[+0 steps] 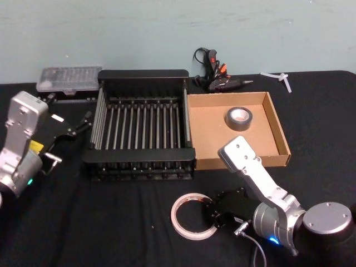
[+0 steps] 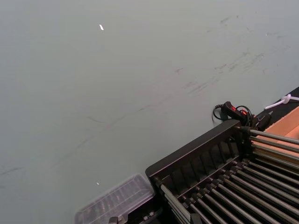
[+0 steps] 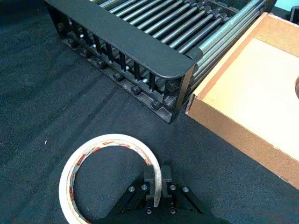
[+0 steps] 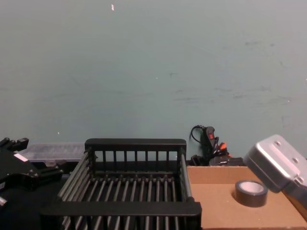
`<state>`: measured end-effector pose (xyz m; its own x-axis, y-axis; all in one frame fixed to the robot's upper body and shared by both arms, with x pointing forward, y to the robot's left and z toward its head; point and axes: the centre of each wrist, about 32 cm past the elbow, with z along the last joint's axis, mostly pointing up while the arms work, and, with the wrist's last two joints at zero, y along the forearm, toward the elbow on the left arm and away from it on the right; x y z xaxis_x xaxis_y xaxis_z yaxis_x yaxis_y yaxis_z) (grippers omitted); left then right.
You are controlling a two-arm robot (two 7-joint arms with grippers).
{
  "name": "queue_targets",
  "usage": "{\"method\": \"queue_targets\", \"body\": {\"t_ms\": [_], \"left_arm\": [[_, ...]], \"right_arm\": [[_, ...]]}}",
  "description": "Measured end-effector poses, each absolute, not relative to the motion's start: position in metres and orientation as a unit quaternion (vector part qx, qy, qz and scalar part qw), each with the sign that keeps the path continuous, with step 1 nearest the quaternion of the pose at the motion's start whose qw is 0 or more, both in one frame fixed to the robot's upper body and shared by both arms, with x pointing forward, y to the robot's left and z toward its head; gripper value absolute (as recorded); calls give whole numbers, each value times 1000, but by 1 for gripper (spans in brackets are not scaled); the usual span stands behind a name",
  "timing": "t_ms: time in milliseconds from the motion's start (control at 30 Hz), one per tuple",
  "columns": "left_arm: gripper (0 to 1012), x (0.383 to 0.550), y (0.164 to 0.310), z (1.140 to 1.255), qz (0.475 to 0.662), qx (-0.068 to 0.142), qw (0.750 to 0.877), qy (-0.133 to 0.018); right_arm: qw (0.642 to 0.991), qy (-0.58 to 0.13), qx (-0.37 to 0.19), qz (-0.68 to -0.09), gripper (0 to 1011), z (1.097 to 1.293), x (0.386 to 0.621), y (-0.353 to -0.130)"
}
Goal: Pick up the white tape and place it into the black box , Pick up the silver tape and place it into the brown box.
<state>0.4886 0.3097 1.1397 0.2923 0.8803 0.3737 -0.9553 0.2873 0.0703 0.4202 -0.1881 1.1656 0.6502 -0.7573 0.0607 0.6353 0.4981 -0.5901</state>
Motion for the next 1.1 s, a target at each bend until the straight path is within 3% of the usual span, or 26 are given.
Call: {"method": "queue_targets", "body": {"t_ms": [600,1100], "left_arm": [[1001,489,310,1140,580,141,791,-132],[1001,489,310,1140,580,142,791,-132]], "right_arm": [[874,91,-270,-394,97,1171,419,-194],[905,46,-206,-369,97,1199,419,-206]]}}
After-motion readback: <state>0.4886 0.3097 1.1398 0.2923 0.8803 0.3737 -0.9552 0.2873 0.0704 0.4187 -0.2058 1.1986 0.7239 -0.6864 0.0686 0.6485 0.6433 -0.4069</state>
